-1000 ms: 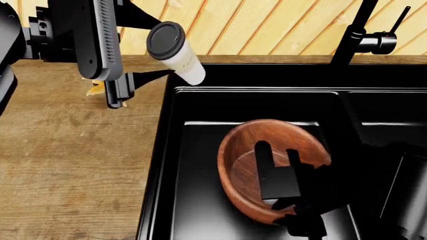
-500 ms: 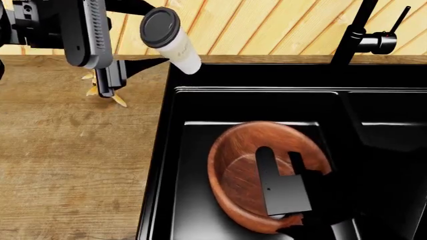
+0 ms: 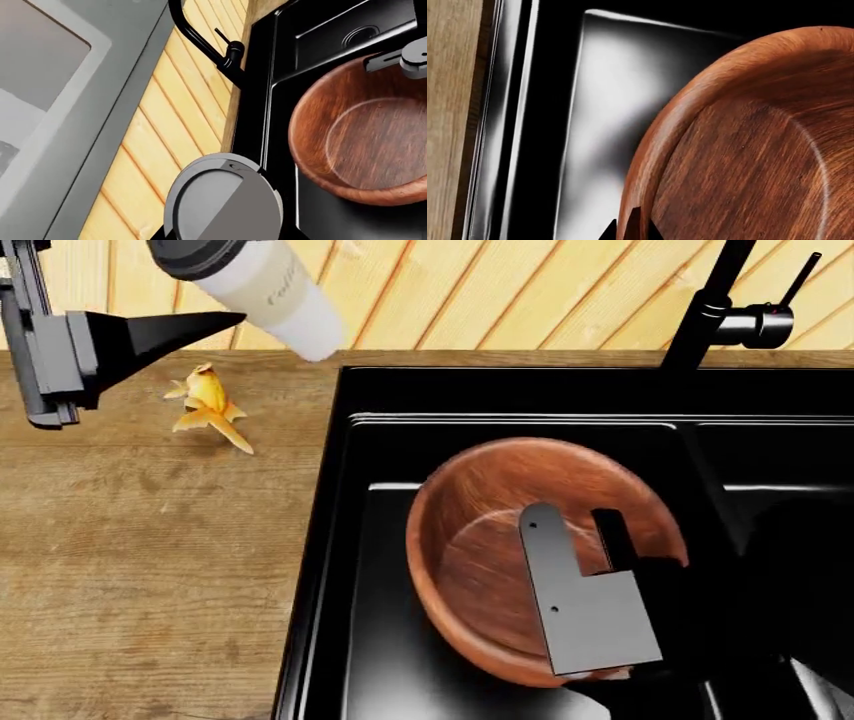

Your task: Pick the cup and bowl from the sink and place them on the counter for drying.

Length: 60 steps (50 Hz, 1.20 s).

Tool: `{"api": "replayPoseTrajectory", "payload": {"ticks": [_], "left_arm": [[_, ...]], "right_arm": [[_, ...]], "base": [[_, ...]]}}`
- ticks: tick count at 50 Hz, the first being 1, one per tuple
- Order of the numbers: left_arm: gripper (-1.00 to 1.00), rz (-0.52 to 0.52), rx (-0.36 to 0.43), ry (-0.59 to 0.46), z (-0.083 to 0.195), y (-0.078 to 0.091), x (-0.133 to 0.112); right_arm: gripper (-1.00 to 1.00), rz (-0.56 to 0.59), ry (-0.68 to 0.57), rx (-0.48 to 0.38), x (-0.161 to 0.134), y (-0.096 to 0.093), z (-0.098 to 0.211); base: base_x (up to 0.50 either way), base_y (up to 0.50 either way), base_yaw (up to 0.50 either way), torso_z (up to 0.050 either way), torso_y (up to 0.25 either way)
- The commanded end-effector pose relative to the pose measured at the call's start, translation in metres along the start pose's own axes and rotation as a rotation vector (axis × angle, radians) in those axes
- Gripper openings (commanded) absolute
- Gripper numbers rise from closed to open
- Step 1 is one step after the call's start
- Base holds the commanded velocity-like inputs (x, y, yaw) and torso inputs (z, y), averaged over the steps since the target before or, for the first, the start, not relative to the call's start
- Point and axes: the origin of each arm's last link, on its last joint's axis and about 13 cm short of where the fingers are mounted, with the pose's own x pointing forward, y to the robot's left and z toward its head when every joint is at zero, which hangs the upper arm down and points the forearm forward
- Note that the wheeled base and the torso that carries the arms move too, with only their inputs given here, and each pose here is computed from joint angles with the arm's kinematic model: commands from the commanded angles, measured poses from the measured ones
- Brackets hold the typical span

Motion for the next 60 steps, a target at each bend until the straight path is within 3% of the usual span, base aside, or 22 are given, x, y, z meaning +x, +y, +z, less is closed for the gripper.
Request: {"api": "replayPoseTrajectory", "payload": {"ticks": [1, 12, 13, 14, 30, 40, 51, 60], "left_arm": [[-1.0, 0.029, -0.015, 0.008, 0.017, -0.006, -0.023], [-1.0, 0.096, -0.042, -0.01, 0.019, -0.003, -0.029], [-1.0, 0.166, -0.064, -0.002, 0.014, 0.003, -0.033], [-1.0, 0.169, -0.066, -0.002, 0.013, 0.003, -0.033], [-1.0, 0.192, -0.065, 0.021, 0.008, 0.005, -0.034], [-1.0, 0.21, -0.116, 0.105, 0.002, -0.005, -0.046], [-1.0, 0.224, -0.112, 0.04, -0.002, -0.009, -0.039], [-1.0, 0.228, -0.148, 0.069, -0.002, -0.002, -0.034]], "right_arm": [[-1.0, -0.053, 0.029, -0.052, -0.034, 0.008, 0.017], [-1.0, -0.08, 0.015, -0.092, -0.059, 0.009, 0.032], [-1.0, -0.155, 0.028, -0.152, -0.093, 0.006, 0.05], [-1.0, -0.172, 0.027, -0.164, -0.098, 0.004, 0.052], [-1.0, -0.231, 0.037, -0.196, -0.128, 0.007, 0.065], [-1.0, -0.207, 0.027, -0.191, -0.121, 0.008, 0.062], [-1.0, -0.2, 0.012, -0.194, -0.116, 0.008, 0.063], [-1.0, -0.201, 0.005, -0.202, -0.115, 0.005, 0.063]], "base": [[0.0, 0.0, 0.0, 0.0, 0.0], [0.0, 0.0, 0.0, 0.0, 0.0], [0.0, 0.0, 0.0, 0.0, 0.0], [0.0, 0.0, 0.0, 0.0, 0.0], [0.0, 0.0, 0.0, 0.0, 0.001], [0.0, 0.0, 0.0, 0.001, 0.0], [0.0, 0.0, 0.0, 0.0, 0.001], [0.0, 0.0, 0.0, -0.008, 0.178]]}}
